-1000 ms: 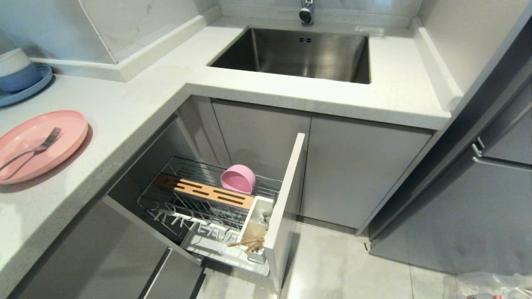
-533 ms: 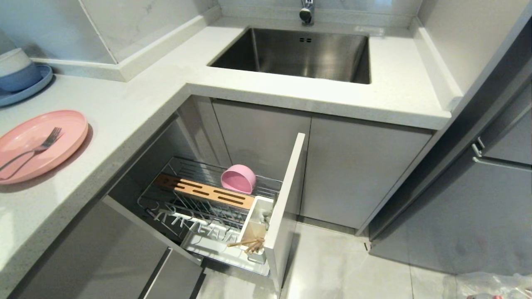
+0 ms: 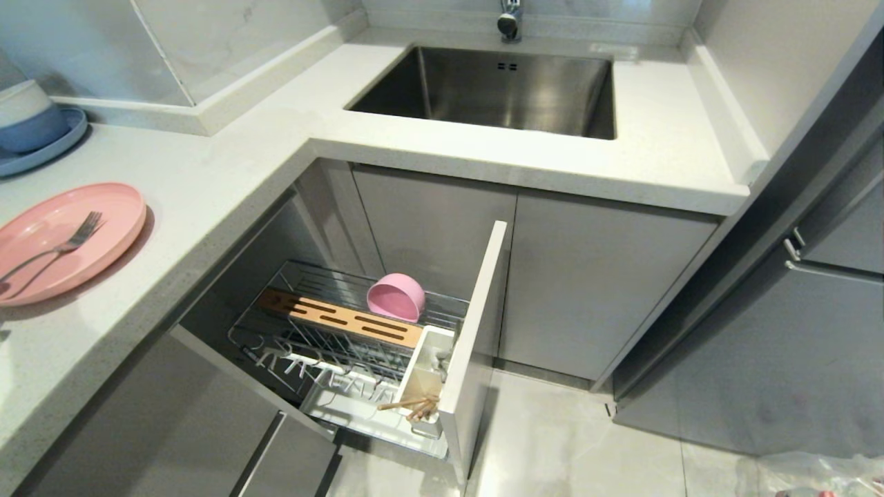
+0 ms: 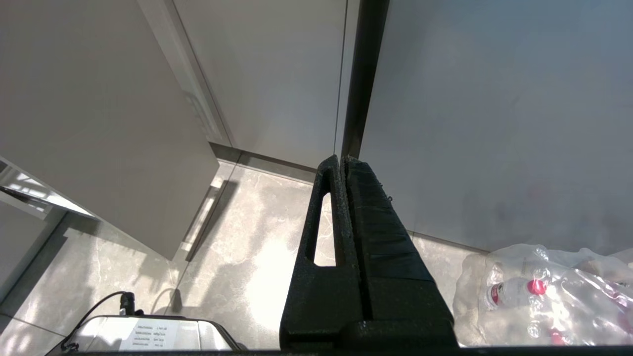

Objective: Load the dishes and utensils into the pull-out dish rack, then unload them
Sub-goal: Pick up the fork and place it in the cupboard

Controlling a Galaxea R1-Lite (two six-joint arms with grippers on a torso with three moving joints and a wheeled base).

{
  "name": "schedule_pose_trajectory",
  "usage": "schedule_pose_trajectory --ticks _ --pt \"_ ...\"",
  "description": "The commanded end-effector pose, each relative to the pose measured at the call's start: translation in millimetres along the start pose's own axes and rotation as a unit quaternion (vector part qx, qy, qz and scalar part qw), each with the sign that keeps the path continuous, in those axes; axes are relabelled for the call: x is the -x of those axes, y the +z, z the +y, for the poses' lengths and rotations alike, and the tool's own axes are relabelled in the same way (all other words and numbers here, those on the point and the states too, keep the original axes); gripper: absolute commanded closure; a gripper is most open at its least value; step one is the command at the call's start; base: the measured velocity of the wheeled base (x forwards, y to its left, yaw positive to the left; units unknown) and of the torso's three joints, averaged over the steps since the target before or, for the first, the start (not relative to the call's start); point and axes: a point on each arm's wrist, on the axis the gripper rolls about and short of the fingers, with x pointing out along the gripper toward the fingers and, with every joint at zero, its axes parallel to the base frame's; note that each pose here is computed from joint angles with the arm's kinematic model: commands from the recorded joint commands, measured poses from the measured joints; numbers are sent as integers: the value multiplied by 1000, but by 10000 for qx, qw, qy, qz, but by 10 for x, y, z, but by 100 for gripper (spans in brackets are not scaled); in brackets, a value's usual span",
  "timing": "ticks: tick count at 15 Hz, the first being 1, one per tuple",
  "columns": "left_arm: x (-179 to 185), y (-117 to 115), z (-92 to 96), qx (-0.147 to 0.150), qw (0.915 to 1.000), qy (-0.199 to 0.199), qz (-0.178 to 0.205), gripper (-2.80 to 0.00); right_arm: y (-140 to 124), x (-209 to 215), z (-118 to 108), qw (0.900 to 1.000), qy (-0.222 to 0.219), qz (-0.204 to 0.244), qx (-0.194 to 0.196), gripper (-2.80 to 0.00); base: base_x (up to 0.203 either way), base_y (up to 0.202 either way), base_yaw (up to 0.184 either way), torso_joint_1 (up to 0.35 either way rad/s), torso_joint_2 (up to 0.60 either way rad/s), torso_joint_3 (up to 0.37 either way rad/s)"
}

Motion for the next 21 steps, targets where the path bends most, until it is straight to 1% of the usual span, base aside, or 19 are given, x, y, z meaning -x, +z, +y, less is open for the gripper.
schedule_pose_trajectory --ticks 1,2,5,11,15,18,21 --pt "-111 -2 46 43 9998 -164 60 -280 0 0 0 10000 4 0 7 0 0 0 0 0 0 0" --pt "-153 -1 66 59 9997 -236 51 -280 0 0 0 10000 4 1 7 0 0 0 0 0 0 0" --pt "-239 -2 85 123 9980 -620 -68 -280 0 0 0 10000 4 1 0 0 0 0 0 0 0 0" --pt "-341 40 48 37 9969 -779 -40 -280 0 0 0 10000 4 0 7 0 0 0 0 0 0 0" --pt "-402 73 16 -48 9964 -841 -13 -280 0 0 0 10000 4 1 7 0 0 0 0 0 0 0" --pt "-424 109 30 -154 9977 -651 -56 -280 0 0 0 10000 4 1 7 0 0 0 0 0 0 0" --pt "-432 123 16 -192 9978 -638 -60 -280 0 0 0 10000 4 1 7 0 0 0 0 0 0 0"
